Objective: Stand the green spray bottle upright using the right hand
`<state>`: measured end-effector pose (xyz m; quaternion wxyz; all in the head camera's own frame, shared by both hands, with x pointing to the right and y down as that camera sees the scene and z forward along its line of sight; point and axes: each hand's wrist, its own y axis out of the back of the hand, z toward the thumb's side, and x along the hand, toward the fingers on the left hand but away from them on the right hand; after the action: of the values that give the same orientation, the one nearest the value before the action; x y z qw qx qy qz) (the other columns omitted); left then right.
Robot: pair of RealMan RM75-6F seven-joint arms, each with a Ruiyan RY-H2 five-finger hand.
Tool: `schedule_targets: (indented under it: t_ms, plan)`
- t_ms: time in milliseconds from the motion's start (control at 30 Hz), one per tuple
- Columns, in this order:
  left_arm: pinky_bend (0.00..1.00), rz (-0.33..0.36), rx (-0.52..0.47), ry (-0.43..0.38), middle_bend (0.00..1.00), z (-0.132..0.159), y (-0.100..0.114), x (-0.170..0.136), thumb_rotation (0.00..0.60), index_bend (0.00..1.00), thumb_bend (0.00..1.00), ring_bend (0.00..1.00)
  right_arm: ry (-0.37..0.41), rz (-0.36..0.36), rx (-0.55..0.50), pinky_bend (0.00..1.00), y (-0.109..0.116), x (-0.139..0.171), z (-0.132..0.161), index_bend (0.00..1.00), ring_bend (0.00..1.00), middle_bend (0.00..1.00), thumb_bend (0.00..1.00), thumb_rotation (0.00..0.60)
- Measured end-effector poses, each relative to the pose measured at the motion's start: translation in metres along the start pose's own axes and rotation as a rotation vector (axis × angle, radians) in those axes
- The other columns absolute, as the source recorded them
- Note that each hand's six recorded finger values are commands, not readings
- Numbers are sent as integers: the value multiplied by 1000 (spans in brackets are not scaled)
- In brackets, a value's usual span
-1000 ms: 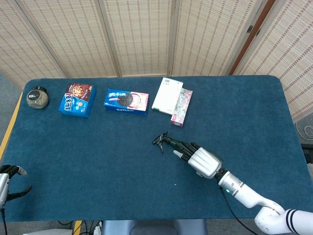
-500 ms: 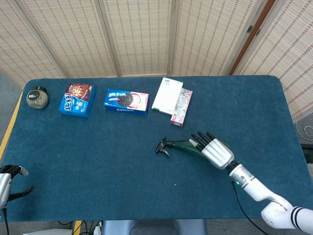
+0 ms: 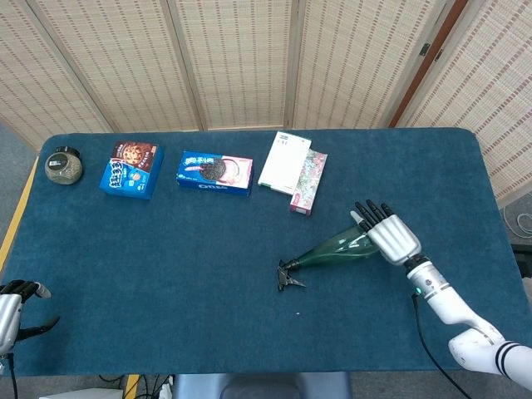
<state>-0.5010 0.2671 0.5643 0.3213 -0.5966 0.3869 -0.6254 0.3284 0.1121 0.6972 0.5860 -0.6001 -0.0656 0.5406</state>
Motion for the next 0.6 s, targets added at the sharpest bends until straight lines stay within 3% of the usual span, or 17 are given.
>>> schedule_targets:
  t_ms: [233,600]
  plan:
    - [369,2,-2,1,483,-1,1,-1,600,488,0,338,36,14,-89,209,9,7,10,0,0,0,0,600]
    - [376,9,0,-7,477,1,2,0,600,485,0,341,142,39,-256,209,51,22,49,0,0,0,0,600]
